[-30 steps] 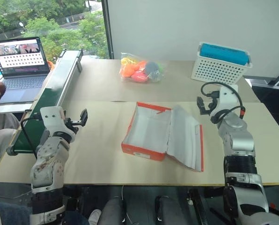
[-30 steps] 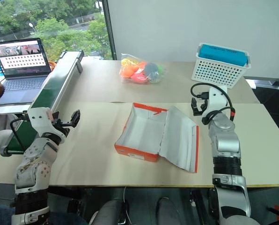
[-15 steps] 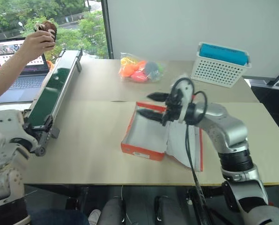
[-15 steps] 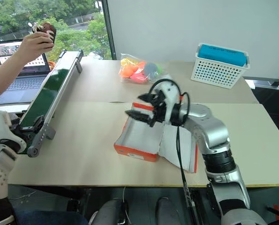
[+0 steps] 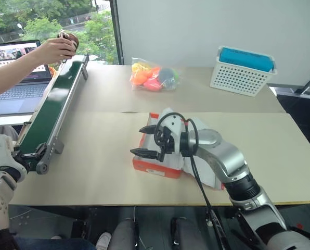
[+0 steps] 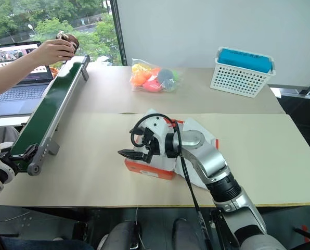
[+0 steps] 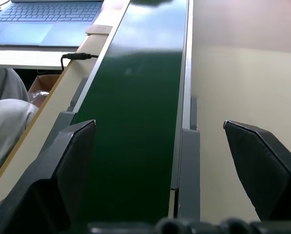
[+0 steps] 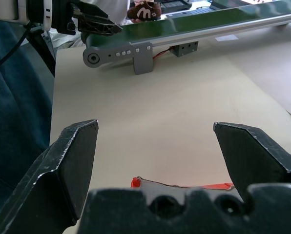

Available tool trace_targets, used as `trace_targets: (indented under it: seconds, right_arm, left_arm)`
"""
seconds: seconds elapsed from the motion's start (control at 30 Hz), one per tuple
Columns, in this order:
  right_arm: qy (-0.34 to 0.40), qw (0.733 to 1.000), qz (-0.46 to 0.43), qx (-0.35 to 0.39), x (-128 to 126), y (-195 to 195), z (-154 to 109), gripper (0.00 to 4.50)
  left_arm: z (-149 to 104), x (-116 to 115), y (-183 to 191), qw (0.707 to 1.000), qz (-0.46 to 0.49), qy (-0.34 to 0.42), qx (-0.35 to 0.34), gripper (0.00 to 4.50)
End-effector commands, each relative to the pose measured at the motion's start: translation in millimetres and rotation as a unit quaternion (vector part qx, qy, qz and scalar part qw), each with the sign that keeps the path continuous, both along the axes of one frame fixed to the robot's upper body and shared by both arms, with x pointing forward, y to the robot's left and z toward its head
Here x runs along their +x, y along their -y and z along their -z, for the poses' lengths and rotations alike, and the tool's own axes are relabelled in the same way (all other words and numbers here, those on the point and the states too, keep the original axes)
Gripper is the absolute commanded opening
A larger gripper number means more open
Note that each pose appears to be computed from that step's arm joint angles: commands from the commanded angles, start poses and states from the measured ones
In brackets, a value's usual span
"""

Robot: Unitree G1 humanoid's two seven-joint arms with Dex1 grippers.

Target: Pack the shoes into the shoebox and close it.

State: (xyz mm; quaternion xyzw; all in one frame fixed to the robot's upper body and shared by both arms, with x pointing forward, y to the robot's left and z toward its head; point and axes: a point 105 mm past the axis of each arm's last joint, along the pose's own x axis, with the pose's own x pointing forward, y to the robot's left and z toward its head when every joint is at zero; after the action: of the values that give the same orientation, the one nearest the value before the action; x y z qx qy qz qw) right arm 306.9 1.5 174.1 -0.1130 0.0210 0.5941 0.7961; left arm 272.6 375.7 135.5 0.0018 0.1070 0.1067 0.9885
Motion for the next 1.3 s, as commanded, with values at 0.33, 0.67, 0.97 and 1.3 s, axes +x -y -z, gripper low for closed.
trace_targets:
  seconds: [0.33,0.67,0.97,1.3]
  right_arm:
    - [0.021,0.998,0.050,0.021,3,15,-13,4.45]
    - [0.019,0.997,0.078,0.015,7,24,-10,4.45]
    - [0.012,0.995,0.094,0.012,8,30,-4,4.45]
    - [-0.002,0.999,0.031,-0.010,-13,26,3,4.45]
  left_arm:
    - [-17,15,3,0.999,0.030,0.009,0.019,4.50]
    - [-7,22,3,0.999,0.035,0.000,0.020,4.50]
    - [5,19,-19,0.998,-0.001,-0.013,0.054,4.50]
    - [2,23,-28,0.998,-0.022,0.015,0.054,4.50]
